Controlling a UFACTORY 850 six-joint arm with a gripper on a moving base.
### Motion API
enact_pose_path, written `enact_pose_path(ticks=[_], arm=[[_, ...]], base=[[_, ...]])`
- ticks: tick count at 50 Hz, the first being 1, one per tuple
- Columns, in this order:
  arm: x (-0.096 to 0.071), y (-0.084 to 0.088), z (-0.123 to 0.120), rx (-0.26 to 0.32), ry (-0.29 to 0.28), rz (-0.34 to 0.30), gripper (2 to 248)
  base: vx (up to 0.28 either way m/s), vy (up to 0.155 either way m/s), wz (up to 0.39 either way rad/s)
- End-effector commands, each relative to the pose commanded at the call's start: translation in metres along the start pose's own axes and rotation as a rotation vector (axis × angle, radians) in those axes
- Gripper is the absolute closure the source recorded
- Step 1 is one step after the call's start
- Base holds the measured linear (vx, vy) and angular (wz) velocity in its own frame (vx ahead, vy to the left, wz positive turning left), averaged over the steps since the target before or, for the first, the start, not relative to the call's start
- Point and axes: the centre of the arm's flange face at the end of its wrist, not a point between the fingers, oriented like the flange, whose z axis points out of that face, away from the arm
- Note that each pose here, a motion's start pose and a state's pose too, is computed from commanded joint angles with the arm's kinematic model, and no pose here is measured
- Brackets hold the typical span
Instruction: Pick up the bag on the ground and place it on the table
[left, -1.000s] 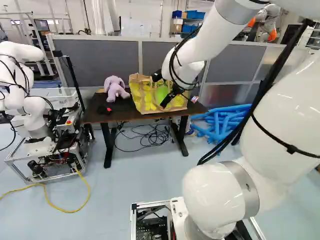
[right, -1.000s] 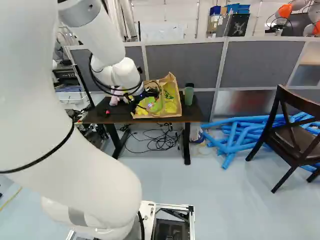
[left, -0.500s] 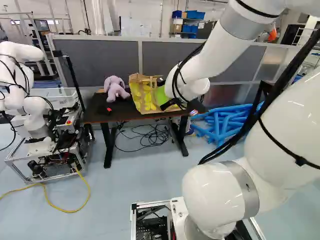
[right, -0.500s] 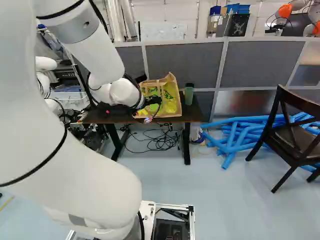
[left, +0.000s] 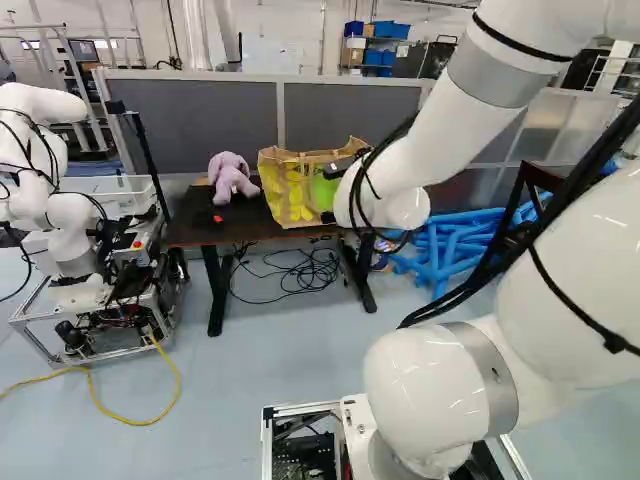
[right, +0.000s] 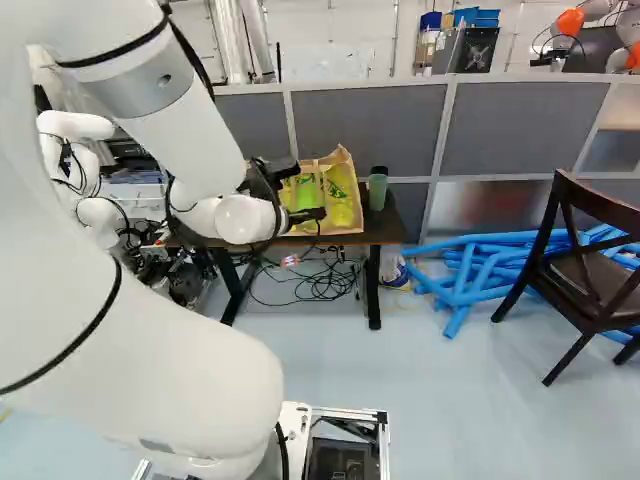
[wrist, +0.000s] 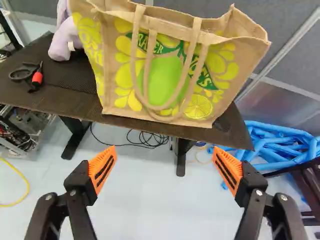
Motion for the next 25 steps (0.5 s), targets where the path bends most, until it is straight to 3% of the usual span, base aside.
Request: enact_pose_path(ticks=[25], arm=[[-0.031,-0.005,-0.018,-0.018,0.107,0.122,3]], base=[[0.000,0.000,0.000]])
